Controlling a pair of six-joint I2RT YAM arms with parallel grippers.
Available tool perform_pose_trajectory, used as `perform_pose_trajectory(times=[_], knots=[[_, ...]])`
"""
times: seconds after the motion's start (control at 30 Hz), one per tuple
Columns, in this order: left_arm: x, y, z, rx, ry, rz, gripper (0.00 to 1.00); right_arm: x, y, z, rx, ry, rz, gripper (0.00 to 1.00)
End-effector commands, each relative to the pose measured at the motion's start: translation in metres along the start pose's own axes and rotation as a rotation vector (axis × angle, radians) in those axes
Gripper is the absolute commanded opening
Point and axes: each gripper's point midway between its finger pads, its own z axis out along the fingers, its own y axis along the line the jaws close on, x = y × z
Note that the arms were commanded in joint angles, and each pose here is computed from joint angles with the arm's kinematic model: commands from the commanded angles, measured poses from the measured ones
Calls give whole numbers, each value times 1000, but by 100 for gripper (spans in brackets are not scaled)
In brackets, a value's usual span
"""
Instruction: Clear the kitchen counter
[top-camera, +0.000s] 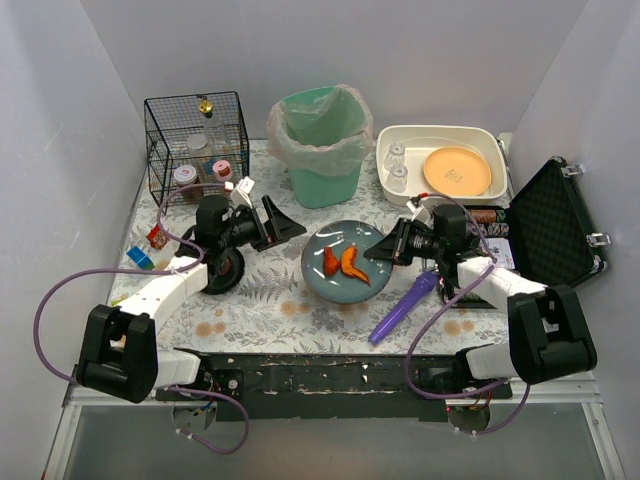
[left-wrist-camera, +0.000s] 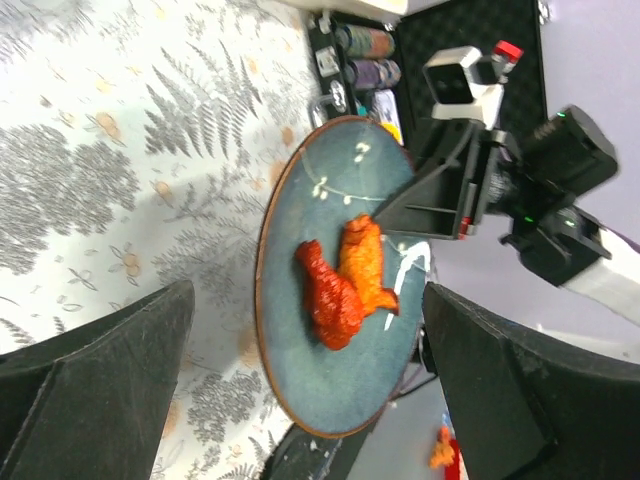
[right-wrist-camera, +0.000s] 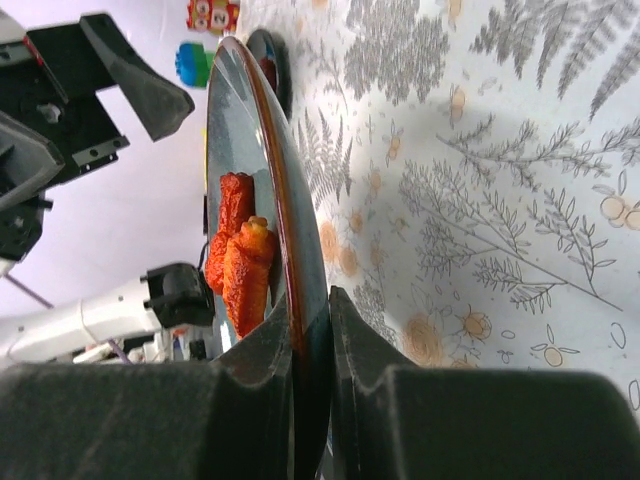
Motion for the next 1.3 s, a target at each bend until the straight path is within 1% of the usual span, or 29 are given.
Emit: perform_pose_trajectory(times=[0.0, 0.1, 0.27, 0.37, 0.4, 0.43, 0.63, 0.77, 0.87, 1.03, 1.07, 1.27], knots=[[-23, 1, -18, -147, -45, 106, 98, -50, 73, -19, -72, -146, -79, 1], [-31, 4, -27, -220, -44, 145, 98, -71, 86, -27, -51, -223, -28, 1], [-38, 2, -41, -280, -57, 191, 98, -103, 123, -36, -86, -316, 41, 1], [-40, 3, -45, -299, -72, 195, 98, -124, 149, -40, -114, -357, 81, 1], [-40, 3, -46, -302, -77, 195, 98, -130, 149, -41, -103, -377, 105, 1], [-40, 4, -46, -306, -77, 194, 98, -139, 162, -45, -117, -403, 99, 1], [-35, 8, -46, -306, -71, 185, 98, -179, 203, -65, -147, -548, 159, 1], [-32, 13, -45, -313, -69, 178, 98, -211, 211, -77, -120, -678, 220, 1], [-32, 18, -45, -327, -74, 178, 98, -236, 218, -78, -112, -742, 232, 1], [-31, 22, -44, -330, -80, 175, 98, -280, 220, -60, -104, -781, 260, 1], [-31, 23, -44, -334, -83, 179, 98, -288, 231, -61, -121, -798, 248, 1], [-28, 30, -48, -359, -97, 191, 98, -333, 232, -40, -119, -870, 207, 1]])
